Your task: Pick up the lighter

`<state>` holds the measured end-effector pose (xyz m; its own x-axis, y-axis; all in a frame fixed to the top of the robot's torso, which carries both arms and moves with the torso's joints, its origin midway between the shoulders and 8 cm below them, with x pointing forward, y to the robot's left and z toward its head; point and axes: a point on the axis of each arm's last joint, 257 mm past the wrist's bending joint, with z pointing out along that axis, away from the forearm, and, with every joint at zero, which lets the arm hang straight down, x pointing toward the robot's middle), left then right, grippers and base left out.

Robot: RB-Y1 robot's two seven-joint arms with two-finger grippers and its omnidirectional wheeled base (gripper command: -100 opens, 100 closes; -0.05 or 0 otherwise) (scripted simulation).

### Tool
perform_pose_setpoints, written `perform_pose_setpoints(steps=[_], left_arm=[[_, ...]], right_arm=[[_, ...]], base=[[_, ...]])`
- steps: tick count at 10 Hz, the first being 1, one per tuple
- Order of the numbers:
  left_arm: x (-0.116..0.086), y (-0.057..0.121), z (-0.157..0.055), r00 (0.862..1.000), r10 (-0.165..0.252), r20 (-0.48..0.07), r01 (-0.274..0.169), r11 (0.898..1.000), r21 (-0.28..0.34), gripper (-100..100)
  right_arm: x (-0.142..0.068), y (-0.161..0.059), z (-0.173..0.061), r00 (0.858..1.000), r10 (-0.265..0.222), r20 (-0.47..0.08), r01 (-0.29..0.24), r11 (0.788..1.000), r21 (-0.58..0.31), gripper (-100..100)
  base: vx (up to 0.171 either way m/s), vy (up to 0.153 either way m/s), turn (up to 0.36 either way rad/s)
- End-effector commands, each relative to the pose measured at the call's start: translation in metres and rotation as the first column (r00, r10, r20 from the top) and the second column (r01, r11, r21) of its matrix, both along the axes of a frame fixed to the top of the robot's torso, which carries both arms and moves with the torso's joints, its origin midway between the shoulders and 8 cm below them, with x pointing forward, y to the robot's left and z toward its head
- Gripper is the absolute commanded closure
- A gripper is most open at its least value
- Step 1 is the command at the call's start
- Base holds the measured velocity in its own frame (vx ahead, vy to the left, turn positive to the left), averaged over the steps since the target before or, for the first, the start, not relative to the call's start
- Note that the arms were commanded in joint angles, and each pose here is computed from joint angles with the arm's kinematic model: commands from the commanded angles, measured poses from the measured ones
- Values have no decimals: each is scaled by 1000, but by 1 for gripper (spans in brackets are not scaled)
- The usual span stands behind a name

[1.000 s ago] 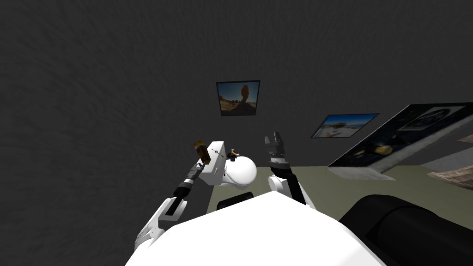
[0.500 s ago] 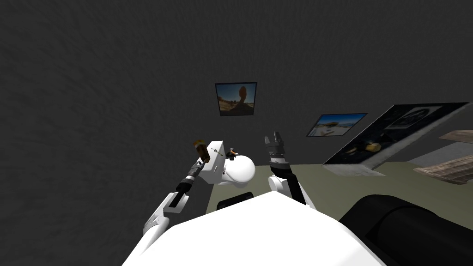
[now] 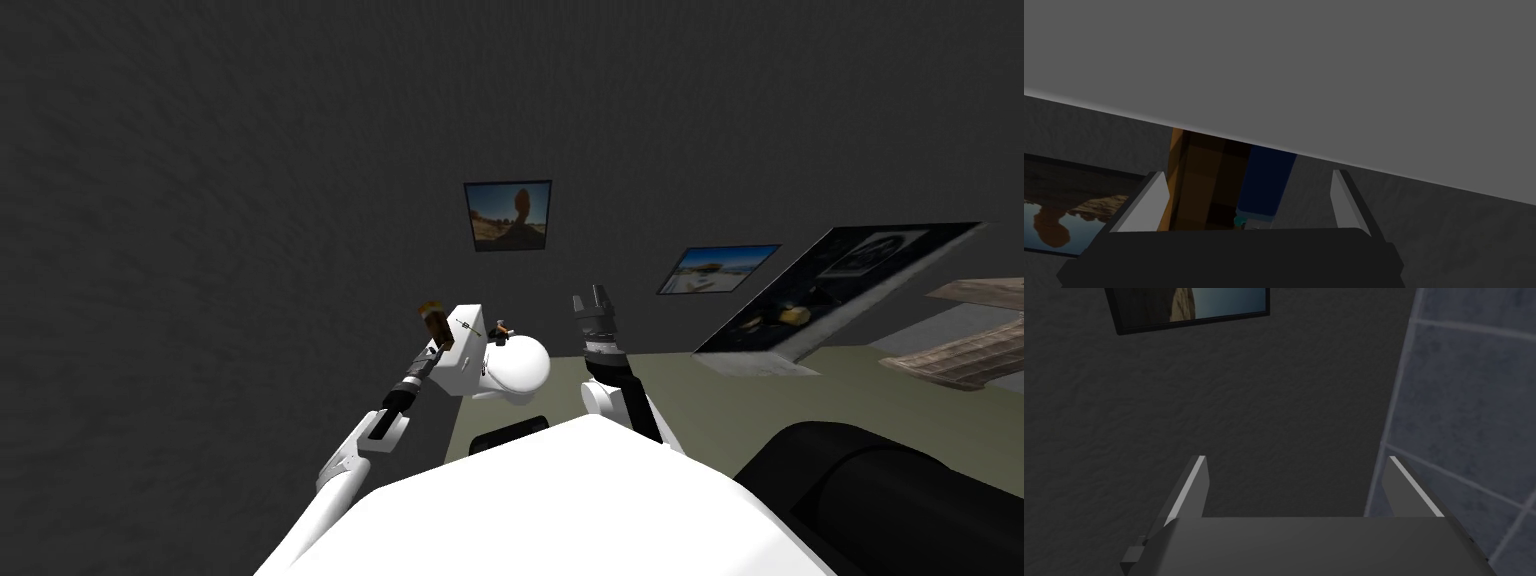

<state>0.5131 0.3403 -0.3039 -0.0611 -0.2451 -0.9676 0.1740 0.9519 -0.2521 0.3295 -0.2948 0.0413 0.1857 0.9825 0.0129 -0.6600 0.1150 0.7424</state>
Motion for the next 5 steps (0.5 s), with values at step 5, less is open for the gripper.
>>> perform_pose_setpoints(steps=[5], left_arm=[[30,12,15,999,11,31,-11,1000,3,-100]], right_arm=[[0,0,0,1000,0,0,0,1000,0,0]], base=[[-44,-9,-37]])
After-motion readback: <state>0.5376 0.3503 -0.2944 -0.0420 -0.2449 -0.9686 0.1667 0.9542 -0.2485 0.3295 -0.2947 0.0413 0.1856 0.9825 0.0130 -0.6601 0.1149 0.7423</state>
